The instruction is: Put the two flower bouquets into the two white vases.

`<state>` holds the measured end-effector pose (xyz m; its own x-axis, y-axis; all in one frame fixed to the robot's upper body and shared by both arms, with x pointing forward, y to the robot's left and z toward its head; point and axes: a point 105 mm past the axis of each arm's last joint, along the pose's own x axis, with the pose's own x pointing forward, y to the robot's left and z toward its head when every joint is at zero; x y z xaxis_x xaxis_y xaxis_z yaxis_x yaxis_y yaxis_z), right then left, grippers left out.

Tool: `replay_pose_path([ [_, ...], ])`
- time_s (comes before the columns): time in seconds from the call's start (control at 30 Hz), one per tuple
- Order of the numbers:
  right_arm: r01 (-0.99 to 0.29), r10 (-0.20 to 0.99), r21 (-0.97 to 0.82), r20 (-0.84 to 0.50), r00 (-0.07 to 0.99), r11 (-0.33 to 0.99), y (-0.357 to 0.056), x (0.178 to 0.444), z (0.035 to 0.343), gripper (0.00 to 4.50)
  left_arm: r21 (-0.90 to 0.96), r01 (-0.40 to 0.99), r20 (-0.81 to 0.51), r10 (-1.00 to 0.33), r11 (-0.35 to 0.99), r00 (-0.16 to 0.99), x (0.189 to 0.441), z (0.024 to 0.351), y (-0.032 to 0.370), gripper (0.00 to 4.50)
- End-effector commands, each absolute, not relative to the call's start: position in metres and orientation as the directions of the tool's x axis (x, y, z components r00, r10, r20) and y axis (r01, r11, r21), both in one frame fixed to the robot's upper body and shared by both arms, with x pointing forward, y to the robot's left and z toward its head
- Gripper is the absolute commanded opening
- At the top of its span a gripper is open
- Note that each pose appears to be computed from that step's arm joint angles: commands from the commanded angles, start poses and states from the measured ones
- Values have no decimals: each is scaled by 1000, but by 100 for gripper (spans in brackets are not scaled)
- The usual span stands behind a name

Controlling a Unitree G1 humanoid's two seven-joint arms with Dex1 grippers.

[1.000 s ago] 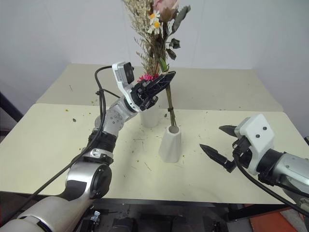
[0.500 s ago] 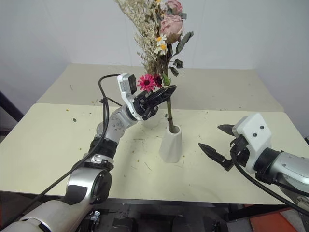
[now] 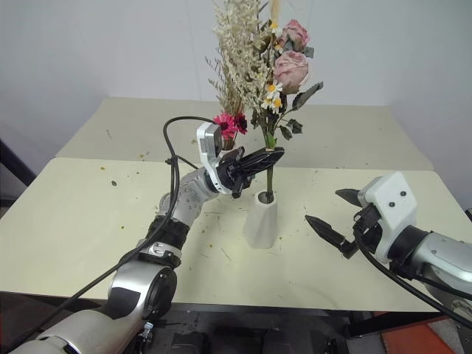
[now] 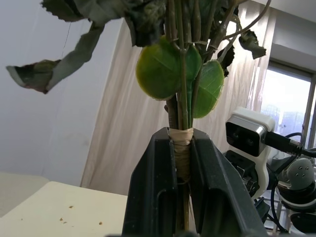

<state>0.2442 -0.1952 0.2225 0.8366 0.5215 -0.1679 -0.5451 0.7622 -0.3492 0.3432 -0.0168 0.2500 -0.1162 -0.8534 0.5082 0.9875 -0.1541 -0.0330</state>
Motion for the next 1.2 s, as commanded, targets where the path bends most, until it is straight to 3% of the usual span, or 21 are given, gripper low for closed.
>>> replay_pose_path([
  [0.03, -514, 509, -383, -122, 852, 768, -197, 243, 232, 450, 31, 985, 482, -860, -170, -164, 338, 254, -20, 11],
  [0.5, -514, 510, -386, -120, 852, 766, -198, 246, 232, 450, 20, 981, 467, -866, -192, -179, 336, 246, -17, 11],
  [0.73, -534, 529, -378, -128, 839, 756, -197, 245, 233, 450, 85, 966, 367, -893, -245, -259, 328, 234, -12, 231],
  [0.93, -620, 615, -336, -137, 777, 709, -189, 235, 233, 450, 101, 975, 319, -922, -199, -221, 332, 225, -10, 429],
  [1.2, -661, 653, -327, -150, 742, 676, -187, 228, 233, 450, 169, 948, 168, -940, -269, -297, 325, 227, 4, 444],
])
